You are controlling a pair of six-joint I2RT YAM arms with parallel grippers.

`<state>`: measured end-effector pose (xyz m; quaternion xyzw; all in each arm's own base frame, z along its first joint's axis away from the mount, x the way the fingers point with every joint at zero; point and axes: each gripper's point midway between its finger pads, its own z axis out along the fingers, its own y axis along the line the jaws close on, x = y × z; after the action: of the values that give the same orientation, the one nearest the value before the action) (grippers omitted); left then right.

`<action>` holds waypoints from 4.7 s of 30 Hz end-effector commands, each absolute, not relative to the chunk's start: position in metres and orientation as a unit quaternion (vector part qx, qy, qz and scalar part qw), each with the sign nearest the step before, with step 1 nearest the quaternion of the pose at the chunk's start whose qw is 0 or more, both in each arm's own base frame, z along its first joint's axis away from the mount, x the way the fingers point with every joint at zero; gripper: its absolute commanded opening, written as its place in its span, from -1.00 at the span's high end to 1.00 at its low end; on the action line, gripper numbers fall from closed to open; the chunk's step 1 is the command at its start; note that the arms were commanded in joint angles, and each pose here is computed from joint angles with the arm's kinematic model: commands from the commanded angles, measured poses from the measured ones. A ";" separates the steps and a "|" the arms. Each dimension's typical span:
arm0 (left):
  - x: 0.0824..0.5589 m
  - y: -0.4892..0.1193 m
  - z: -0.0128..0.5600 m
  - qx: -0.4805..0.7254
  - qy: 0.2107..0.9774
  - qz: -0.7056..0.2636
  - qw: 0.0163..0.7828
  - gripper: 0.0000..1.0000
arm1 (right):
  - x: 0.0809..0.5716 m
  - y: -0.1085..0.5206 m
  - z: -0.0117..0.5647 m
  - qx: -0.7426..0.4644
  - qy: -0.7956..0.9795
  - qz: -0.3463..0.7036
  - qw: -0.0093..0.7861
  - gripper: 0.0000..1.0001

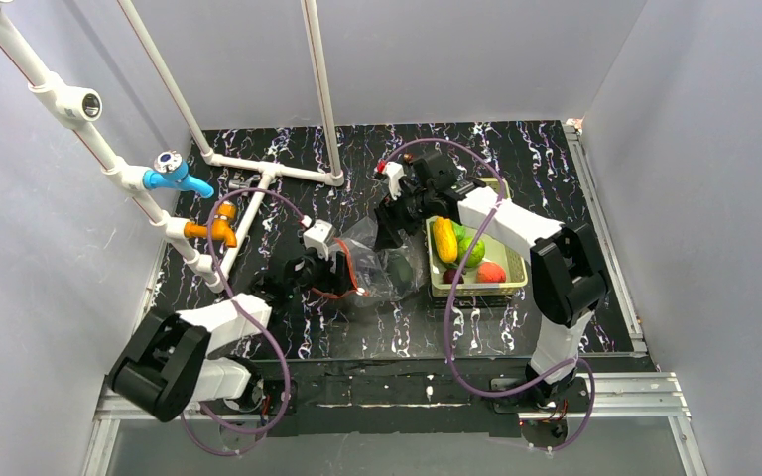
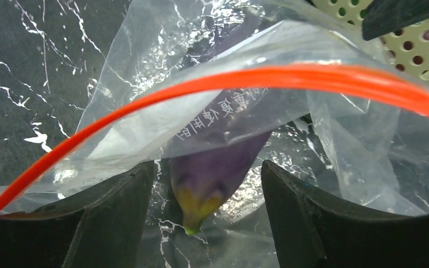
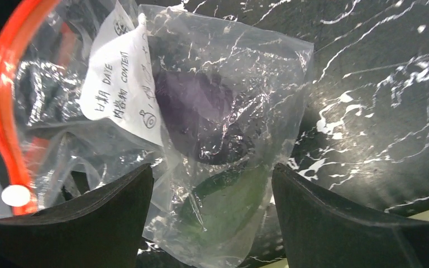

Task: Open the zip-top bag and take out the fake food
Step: Pick up the fake vegetable from the zipper food storage bag, then place the fake vegetable in the bin.

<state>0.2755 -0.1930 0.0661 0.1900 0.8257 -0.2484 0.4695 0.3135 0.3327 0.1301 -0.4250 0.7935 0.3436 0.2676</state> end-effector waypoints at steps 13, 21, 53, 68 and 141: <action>0.290 -0.215 0.049 0.199 0.824 -0.290 0.445 -0.38 | 0.314 0.339 0.117 -0.365 0.836 0.353 0.208 -0.67; 0.287 -0.222 0.038 0.196 0.831 -0.307 0.421 -0.33 | 0.314 0.339 0.112 -0.363 0.840 0.351 0.198 -0.67; 0.239 -0.175 0.153 0.143 0.879 -0.257 0.376 1.00 | 0.321 0.304 0.174 -0.355 0.824 0.357 0.260 -0.67; 0.282 -0.219 0.172 -0.075 0.877 -0.395 0.265 1.00 | 0.300 0.278 0.194 -0.493 0.751 0.306 0.315 -0.67; 0.078 -0.126 0.281 0.076 0.925 -0.300 0.221 1.00 | 0.285 0.240 0.256 -0.447 0.695 0.433 0.359 -0.67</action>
<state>0.0823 -0.1178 0.2360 0.0695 0.9586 -0.2391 0.1384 0.2718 0.2568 0.2342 -0.4616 0.7052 0.4427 0.3060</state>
